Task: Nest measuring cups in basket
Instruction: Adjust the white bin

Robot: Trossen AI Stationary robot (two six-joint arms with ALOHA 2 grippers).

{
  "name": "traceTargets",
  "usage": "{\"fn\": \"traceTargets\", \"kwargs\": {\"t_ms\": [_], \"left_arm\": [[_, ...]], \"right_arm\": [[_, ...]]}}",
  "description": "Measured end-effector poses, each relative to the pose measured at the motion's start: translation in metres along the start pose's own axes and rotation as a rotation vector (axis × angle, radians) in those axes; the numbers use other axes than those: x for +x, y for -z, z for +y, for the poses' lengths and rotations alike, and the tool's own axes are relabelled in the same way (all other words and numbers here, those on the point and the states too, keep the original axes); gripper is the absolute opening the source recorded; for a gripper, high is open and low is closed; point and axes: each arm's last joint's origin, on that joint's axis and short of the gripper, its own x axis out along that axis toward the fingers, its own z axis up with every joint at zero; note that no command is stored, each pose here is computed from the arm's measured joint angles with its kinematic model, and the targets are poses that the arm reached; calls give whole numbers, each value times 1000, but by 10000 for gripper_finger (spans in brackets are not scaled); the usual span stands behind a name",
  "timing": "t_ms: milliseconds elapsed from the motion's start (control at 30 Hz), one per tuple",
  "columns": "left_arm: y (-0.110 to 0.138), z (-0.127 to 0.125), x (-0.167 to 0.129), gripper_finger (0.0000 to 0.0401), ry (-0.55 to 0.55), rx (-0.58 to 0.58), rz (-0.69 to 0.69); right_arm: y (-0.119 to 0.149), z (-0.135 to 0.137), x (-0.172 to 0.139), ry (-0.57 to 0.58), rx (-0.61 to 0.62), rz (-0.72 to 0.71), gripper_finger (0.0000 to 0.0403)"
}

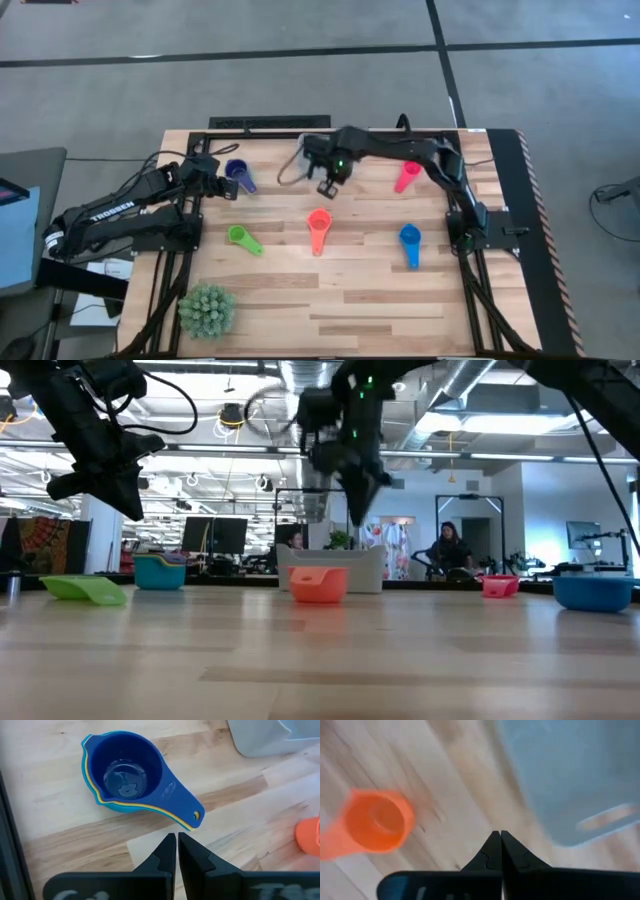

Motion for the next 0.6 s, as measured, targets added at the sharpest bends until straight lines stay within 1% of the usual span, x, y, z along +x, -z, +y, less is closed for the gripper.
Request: {"fn": "traceTargets", "kwargs": {"t_ms": [167, 267, 367, 600], "left_arm": [[0, 0, 0, 6, 1, 12, -1], [0, 0, 0, 6, 1, 23, -1], [0, 0, 0, 6, 1, 33, 0], [0, 0, 0, 6, -1, 34, -1]], "right_arm": [[23, 17, 41, -12, 34, 101, 4], [28, 22, 55, -14, 32, 92, 4], [22, 15, 63, -8, 54, 47, 4], [8, -17, 66, 68, 130, -37, 4]]}}
